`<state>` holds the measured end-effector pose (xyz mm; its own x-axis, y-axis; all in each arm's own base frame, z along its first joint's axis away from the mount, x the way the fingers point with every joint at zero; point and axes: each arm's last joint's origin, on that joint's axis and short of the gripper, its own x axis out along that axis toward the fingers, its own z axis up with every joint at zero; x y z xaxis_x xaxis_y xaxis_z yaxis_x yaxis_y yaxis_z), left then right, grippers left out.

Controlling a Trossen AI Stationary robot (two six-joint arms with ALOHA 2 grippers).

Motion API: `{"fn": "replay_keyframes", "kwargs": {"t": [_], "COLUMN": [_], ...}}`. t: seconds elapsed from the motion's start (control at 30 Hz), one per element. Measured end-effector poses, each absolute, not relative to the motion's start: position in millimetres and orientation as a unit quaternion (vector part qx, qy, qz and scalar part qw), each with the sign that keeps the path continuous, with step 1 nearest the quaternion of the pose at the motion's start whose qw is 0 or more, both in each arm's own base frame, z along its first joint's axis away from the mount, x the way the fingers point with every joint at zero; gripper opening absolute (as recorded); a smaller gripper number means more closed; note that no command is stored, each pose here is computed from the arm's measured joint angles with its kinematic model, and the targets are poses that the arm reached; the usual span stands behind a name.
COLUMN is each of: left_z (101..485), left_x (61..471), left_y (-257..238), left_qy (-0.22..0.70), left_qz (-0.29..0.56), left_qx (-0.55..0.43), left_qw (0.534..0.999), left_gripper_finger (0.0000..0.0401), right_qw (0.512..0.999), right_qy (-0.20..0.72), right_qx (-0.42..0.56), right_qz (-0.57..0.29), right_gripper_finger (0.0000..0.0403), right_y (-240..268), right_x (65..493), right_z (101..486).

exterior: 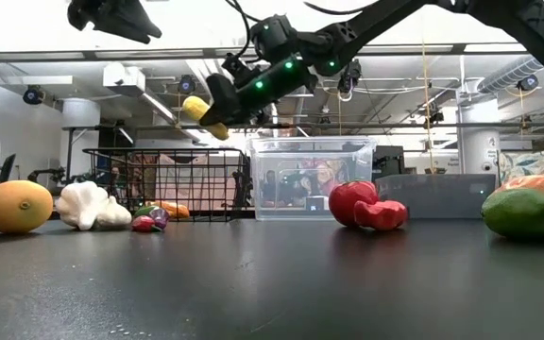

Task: Sort produce into baskets
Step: Put the yellow corn into the wire basket, then put the top red tomato into the transparent bin

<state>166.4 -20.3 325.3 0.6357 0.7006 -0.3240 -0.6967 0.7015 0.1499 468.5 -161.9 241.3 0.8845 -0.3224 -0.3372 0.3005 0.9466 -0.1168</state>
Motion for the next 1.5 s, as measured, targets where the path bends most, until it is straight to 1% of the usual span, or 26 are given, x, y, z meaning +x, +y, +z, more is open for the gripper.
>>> {"fn": "replay_keyframes", "kwargs": {"t": [0.2,0.53,0.77,0.83,1.0,1.23,1.33,1.5], "left_z": [323,319,319,318,313,298,289,277], "left_x": [170,175,175,175,178,192,200,213], "left_y": [-21,-23,-23,-23,-26,-34,-37,-40], "left_qy": [0.188,0.195,0.195,0.198,0.233,0.306,0.332,0.354], "left_qz": [0.387,0.388,0.388,0.385,0.337,0.253,0.246,0.247], "left_qx": [0.010,0.014,0.011,0.009,-0.003,-0.019,-0.011,0.007], "left_qw": [0.903,0.901,0.901,0.901,0.912,0.918,0.911,0.902], "left_gripper_finger": [0.0194,0.0194,0.0194,0.0194,0.0194,0.0194,0.0194,0.0194], "right_qw": [0.970,0.969,0.969,0.970,0.971,0.955,0.939,0.897], "right_qy": [0.184,0.185,0.185,0.181,0.183,0.270,0.323,0.408], "right_qx": [-0.046,-0.052,-0.052,-0.052,-0.054,-0.022,0.021,0.102], "right_qz": [-0.155,-0.154,-0.154,-0.154,-0.146,-0.121,-0.118,-0.137], "right_gripper_finger": [0.0133,0.0177,0.0187,0.0187,0.0187,0.0186,0.0190,0.0207], "right_y": [-159,-155,-155,-153,-141,-109,-94,-77], "right_x": [470,471,471,469,455,411,387,353], "right_z": [240,240,241,247,279,325,338,345]}}
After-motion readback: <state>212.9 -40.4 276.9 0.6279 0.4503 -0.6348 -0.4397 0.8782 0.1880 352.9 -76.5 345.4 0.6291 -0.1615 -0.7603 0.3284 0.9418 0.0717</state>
